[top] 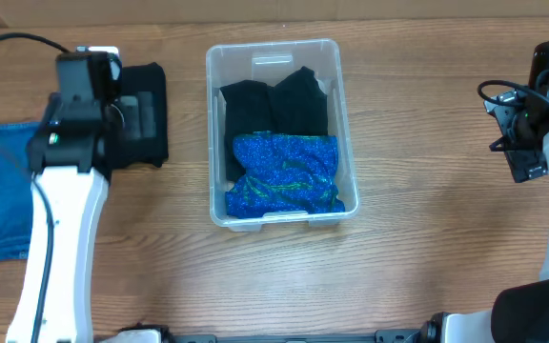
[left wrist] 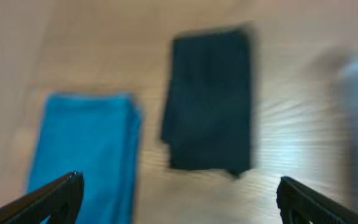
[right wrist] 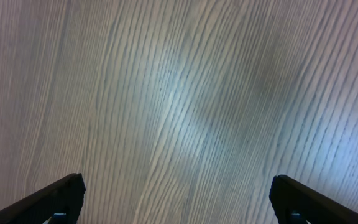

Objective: Pack container
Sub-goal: 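Move the left gripper over the folded black cloth at left, then lower and close the left gripper on the black cloth, then lift the black cloth and carry it into the bin, then release the black cloth and press it into the bin's back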

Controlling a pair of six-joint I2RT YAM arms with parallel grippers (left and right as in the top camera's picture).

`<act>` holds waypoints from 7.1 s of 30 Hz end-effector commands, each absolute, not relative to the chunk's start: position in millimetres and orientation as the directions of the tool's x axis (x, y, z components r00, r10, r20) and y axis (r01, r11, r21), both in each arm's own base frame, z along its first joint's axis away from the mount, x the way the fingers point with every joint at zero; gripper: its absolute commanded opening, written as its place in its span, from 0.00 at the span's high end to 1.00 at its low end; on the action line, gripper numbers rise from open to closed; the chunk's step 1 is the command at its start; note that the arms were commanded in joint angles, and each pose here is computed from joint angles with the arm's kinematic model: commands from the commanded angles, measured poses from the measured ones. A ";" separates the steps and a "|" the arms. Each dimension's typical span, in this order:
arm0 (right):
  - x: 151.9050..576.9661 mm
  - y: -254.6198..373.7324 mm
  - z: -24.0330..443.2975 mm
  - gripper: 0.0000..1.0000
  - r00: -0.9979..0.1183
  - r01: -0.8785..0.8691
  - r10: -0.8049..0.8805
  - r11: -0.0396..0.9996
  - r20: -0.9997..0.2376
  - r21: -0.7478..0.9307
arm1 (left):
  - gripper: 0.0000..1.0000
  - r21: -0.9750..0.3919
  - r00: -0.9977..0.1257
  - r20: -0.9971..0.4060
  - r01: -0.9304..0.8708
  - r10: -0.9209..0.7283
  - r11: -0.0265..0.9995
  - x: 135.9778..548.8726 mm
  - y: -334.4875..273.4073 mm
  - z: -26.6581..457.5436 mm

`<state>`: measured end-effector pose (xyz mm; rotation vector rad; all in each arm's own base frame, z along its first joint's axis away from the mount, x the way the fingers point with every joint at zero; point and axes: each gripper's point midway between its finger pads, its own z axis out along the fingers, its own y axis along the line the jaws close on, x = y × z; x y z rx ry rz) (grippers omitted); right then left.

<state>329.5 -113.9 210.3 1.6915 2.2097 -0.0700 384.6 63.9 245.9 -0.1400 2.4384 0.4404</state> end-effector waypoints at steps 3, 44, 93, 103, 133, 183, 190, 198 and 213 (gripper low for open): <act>329.7 -115.1 211.8 0.00 -0.213 0.944 0.926 0.278 -0.312 0.180 | 0.00 0.370 -0.849 -0.519 -0.332 -0.103 0.868 412.7 99.7 218.1; 329.7 -115.1 211.9 0.00 -0.213 0.944 0.926 0.278 -0.312 0.180 | 0.00 0.312 -0.942 -0.257 -0.292 -0.216 0.904 459.5 143.2 41.6; 329.7 -115.1 211.9 0.00 -0.213 0.944 0.926 0.278 -0.312 0.180 | 0.00 0.594 -0.982 -0.165 -0.021 0.096 0.805 489.2 126.8 11.1; 329.7 -115.1 211.8 0.00 -0.213 0.944 0.926 0.278 -0.312 0.180 | 0.00 0.542 -0.978 -0.203 -0.067 0.054 0.838 491.6 138.3 4.7; 329.7 -115.1 211.9 0.00 -0.213 0.944 0.926 0.278 -0.312 0.180 | 0.96 0.116 -0.621 -0.749 -0.468 -0.232 0.876 513.3 112.1 233.6; 329.7 -115.1 211.9 0.00 -0.213 0.944 0.926 0.278 -0.312 0.180 | 0.93 0.802 -0.419 -0.145 0.481 0.896 0.354 534.0 -210.8 119.2; 329.7 -115.1 211.9 0.00 -0.213 0.944 0.926 0.278 -0.312 0.180 | 0.73 0.821 -0.400 -0.102 0.482 0.911 0.304 507.1 -243.5 120.3; 329.7 -115.1 211.9 0.00 -0.213 0.944 0.926 0.278 -0.312 0.180 | 0.25 0.837 -0.466 -0.298 0.293 0.833 0.463 509.2 -243.2 167.5; 329.7 -115.1 211.9 0.00 -0.213 0.944 0.926 0.278 -0.312 0.180 | 0.31 0.414 -0.314 -0.780 0.390 0.541 0.823 477.5 -278.7 286.0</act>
